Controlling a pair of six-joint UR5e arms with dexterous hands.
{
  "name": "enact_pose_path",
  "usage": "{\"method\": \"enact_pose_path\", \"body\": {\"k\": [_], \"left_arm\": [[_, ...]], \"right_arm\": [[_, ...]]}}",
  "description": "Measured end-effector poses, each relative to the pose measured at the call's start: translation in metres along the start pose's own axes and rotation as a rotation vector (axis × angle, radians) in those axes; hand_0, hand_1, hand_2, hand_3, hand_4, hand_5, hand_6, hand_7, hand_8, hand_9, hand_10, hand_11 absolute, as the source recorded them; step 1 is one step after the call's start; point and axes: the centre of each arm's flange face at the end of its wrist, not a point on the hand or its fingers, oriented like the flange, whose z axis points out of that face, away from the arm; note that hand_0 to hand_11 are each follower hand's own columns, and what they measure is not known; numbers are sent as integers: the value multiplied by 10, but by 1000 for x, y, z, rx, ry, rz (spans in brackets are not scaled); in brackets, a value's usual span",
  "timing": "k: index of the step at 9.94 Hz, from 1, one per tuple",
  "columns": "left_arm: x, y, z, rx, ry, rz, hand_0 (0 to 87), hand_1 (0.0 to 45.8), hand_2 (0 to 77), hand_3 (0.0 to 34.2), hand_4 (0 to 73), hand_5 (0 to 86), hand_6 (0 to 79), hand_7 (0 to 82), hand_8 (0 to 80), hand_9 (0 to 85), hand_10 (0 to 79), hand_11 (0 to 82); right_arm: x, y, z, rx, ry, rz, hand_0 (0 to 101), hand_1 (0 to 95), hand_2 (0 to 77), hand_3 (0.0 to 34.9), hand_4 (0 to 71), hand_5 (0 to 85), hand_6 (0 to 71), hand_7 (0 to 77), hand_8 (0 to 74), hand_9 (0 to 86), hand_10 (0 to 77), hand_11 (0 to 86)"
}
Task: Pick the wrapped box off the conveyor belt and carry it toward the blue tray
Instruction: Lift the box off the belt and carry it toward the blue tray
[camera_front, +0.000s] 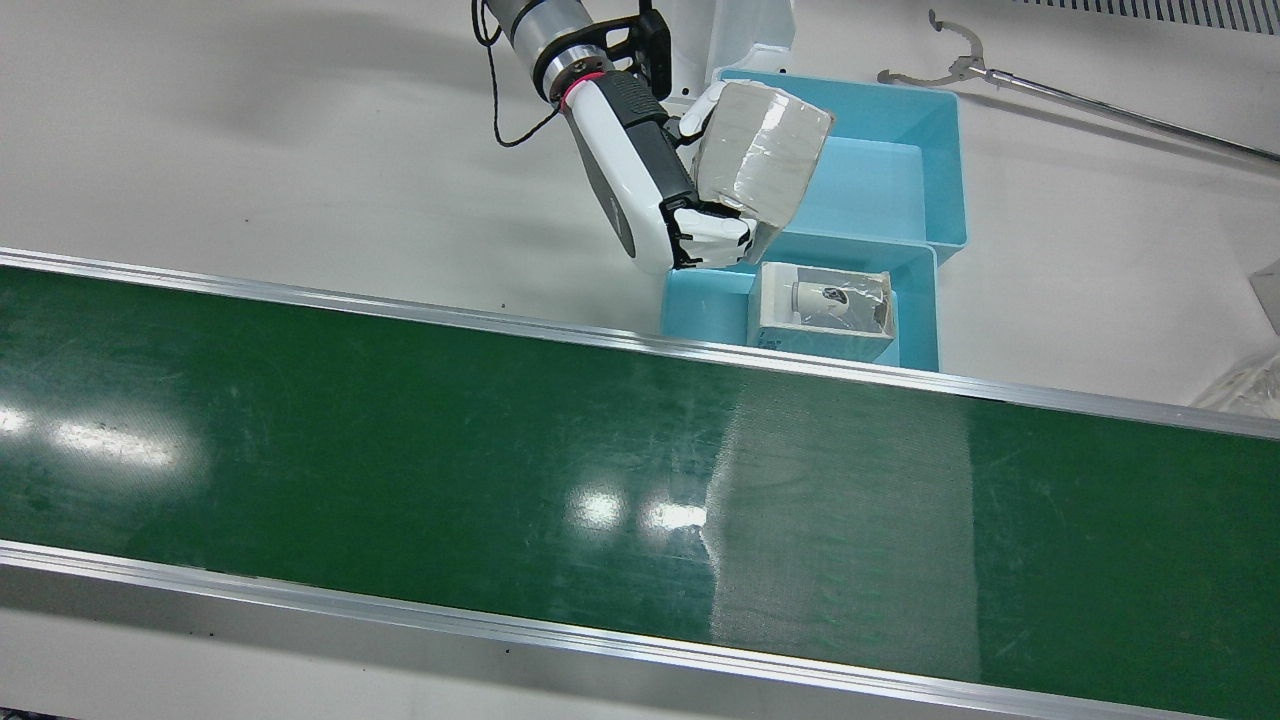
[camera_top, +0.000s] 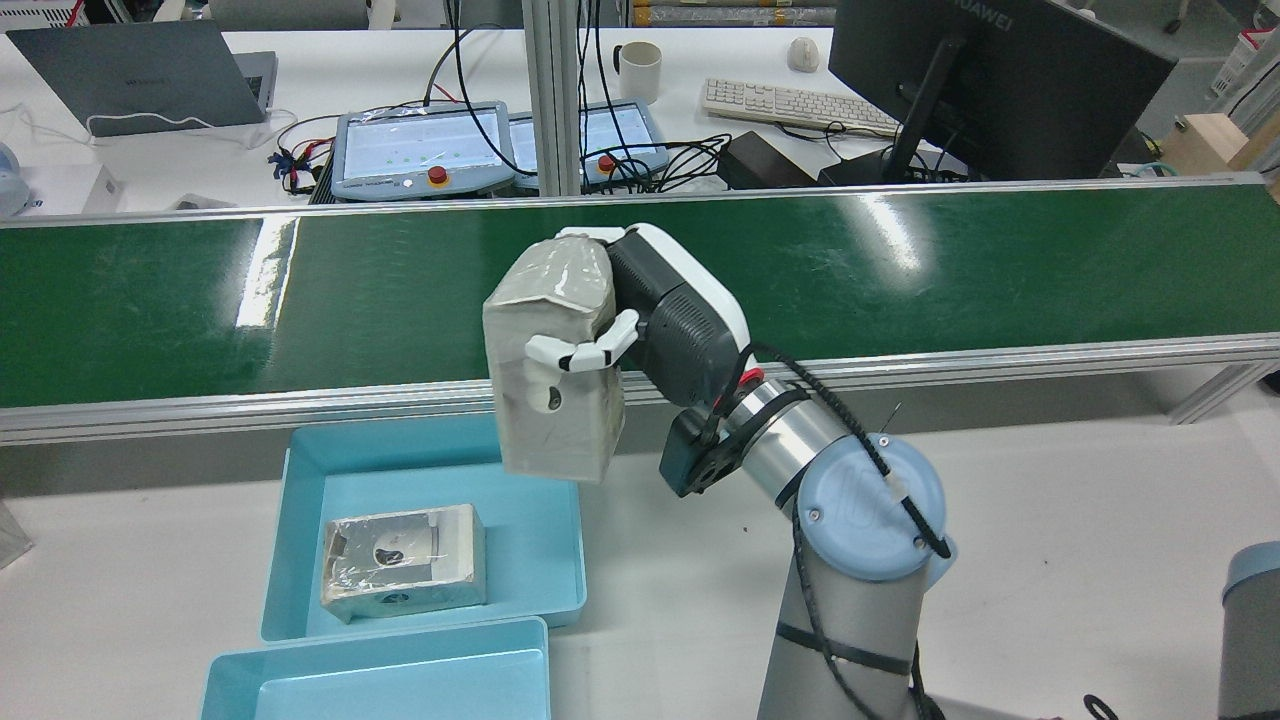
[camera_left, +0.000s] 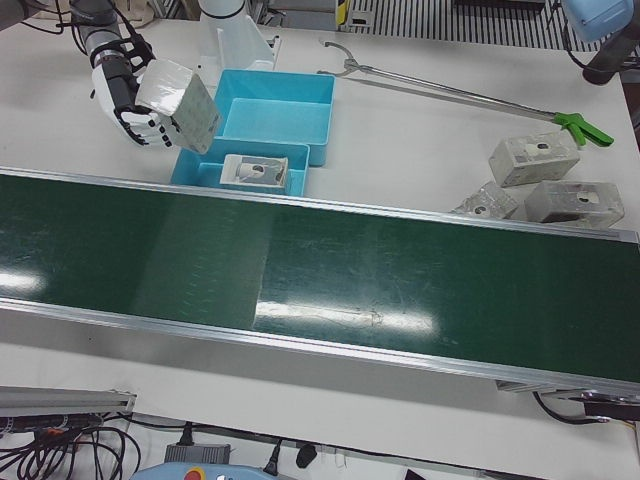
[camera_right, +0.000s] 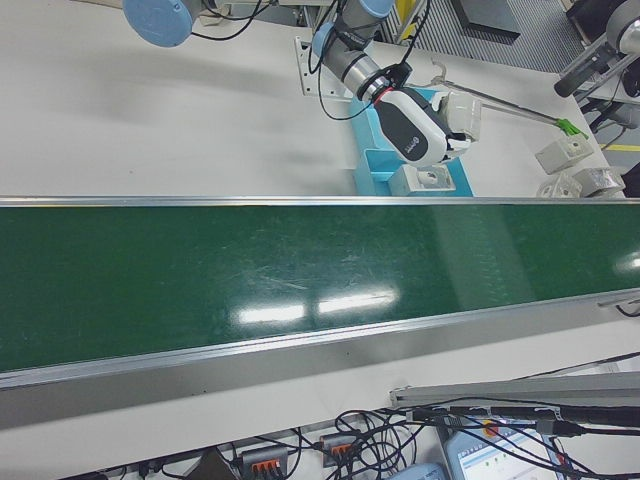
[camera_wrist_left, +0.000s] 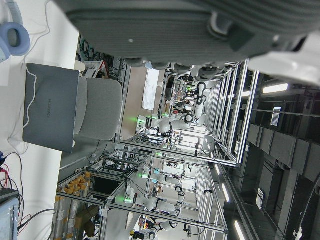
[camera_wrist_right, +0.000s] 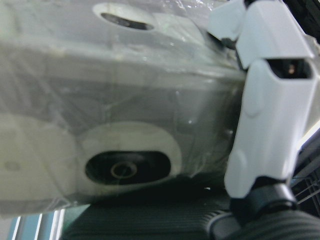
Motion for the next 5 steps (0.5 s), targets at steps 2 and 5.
{"method": "enact_pose_path", "body": {"k": [2,5], "left_arm": [[0,0,0,0,0,0,0,0,11,0,0,11,0,5,5,0,5,5],[0,0,0,0,0,0,0,0,11,0,0,11,0,5,5,0,5,0]], "right_arm": [[17,-7,2,1,42,-7,492,11,507,0,502,731,595,714,578,764,518,818],[26,-7,4,-11,84,-7,464,142,142,79,76,736,327,774,11,11,0,5]]}}
